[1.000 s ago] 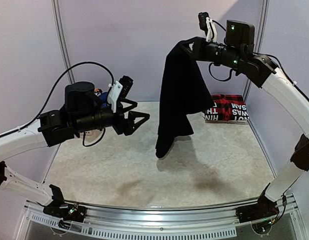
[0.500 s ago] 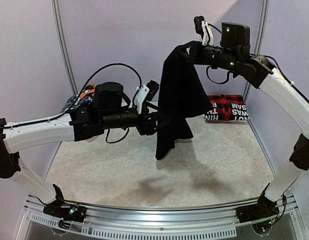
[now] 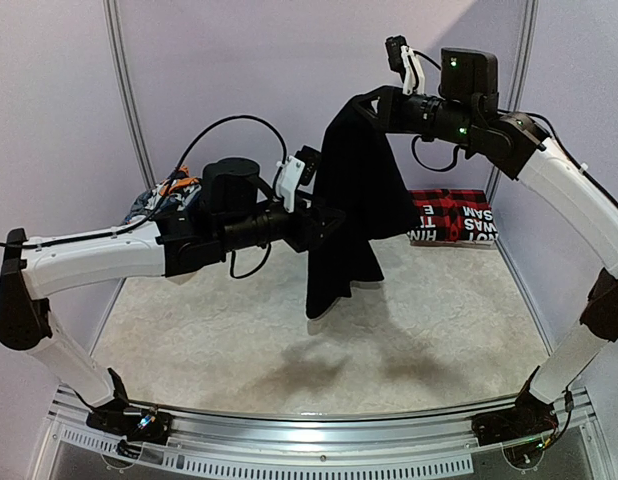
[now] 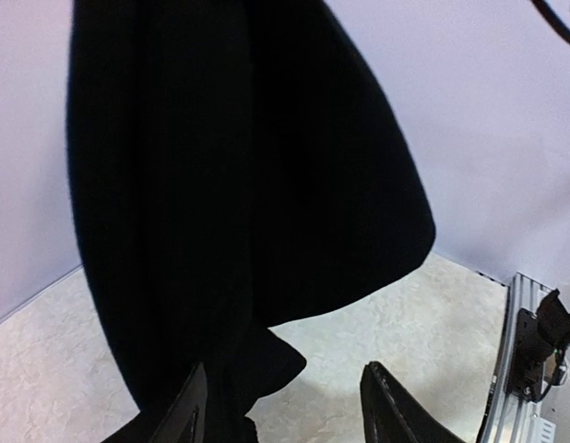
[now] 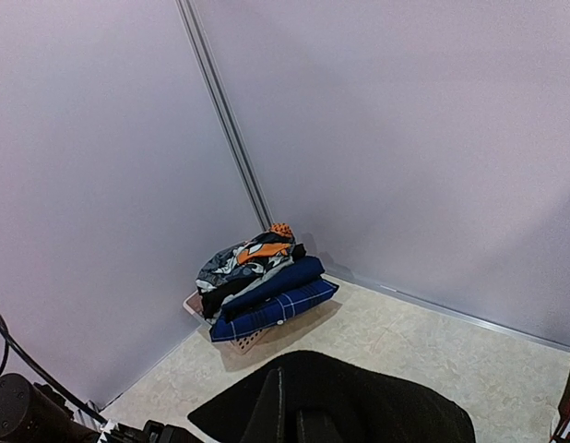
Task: Fold and stack the mixed laundry pile
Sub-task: Pass from the right arm to the left
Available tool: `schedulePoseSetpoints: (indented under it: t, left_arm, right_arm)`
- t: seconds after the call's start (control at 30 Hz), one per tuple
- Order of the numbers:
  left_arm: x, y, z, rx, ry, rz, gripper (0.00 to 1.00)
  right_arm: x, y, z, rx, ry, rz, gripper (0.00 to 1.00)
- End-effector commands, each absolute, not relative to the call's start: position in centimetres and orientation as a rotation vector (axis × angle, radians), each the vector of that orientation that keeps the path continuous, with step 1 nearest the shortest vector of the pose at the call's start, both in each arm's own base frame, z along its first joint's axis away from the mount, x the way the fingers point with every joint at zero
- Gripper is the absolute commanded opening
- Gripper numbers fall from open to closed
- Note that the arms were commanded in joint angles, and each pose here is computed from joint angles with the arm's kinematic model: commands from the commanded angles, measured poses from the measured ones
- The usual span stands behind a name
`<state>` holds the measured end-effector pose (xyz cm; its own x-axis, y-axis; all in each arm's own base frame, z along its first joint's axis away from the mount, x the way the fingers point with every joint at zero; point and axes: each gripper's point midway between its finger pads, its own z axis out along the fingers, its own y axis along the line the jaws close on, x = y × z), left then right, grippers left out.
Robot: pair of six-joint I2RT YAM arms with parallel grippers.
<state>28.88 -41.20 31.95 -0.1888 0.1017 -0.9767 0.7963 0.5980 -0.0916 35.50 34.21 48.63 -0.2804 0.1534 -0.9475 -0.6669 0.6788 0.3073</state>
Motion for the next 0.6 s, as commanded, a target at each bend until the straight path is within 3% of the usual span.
schedulePoseSetpoints:
  t: [0.0, 0.57]
  left_arm:
    - [29.9, -41.1, 32.2, 0.7, 1.669, -0.681, 0.58]
    - [30.7, -41.2, 31.1, 0.692, 1.703, -0.635, 0.6]
  right_arm:
    - [33.9, 33.4, 51.9, -0.425, 1.576, 0.867, 0.0]
    - [34.1, 33.7, 51.5, -0.436, 1.579, 0.868, 0.0]
